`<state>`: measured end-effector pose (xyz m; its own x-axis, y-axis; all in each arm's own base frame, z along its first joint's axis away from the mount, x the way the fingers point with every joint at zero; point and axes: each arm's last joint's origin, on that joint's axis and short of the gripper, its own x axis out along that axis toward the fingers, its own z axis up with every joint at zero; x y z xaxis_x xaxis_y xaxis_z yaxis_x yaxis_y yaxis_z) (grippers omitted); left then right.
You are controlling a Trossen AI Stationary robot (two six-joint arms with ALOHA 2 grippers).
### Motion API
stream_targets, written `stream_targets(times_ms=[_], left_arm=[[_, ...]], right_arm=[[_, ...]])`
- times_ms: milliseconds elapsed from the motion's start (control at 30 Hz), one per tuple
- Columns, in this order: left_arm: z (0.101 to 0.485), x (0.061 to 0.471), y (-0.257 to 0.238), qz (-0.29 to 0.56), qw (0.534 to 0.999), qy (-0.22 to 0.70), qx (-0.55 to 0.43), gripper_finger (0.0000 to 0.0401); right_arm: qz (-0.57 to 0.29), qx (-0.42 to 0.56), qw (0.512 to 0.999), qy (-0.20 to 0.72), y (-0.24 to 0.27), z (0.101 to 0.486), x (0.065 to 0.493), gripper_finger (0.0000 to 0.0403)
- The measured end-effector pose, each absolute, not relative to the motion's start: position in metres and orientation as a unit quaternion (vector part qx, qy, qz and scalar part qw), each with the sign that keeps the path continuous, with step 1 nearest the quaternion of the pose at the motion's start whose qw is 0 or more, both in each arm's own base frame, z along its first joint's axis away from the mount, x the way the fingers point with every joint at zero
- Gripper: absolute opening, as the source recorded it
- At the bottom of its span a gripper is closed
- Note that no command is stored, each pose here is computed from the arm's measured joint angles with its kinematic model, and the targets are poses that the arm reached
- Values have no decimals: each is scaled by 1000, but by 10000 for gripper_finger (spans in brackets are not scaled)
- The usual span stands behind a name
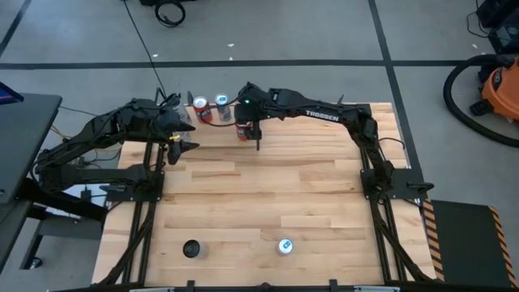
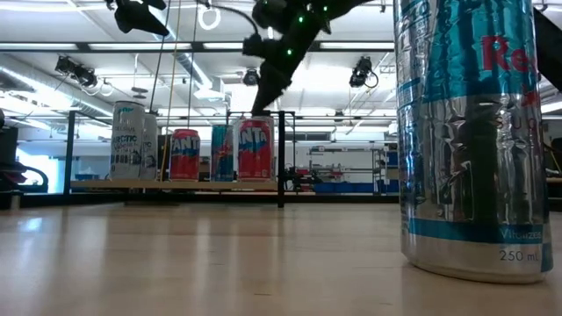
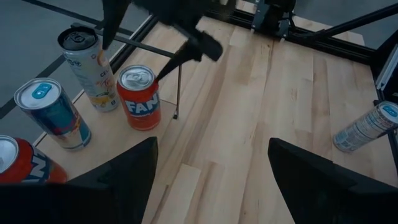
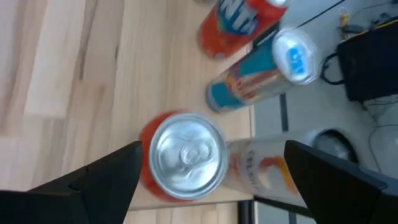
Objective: Place canned beverage on shelf
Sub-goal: Put the orange soda can aligned with the other orange soda can on the shelf
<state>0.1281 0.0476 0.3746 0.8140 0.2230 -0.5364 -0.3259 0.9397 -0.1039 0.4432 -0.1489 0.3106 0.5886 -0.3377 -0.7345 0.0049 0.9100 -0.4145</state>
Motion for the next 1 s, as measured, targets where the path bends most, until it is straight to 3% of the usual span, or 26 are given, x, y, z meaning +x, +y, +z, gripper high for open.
stream_targets(times_ms=[333, 1000], left_arm=[[378, 133, 49, 145, 954, 245, -91, 307], [361, 215, 96, 178, 958, 209, -79, 307]], right_arm=[[-161, -71, 884, 432, -141, 331, 431, 395], [-139, -42, 940, 310, -83, 447, 350, 390]])
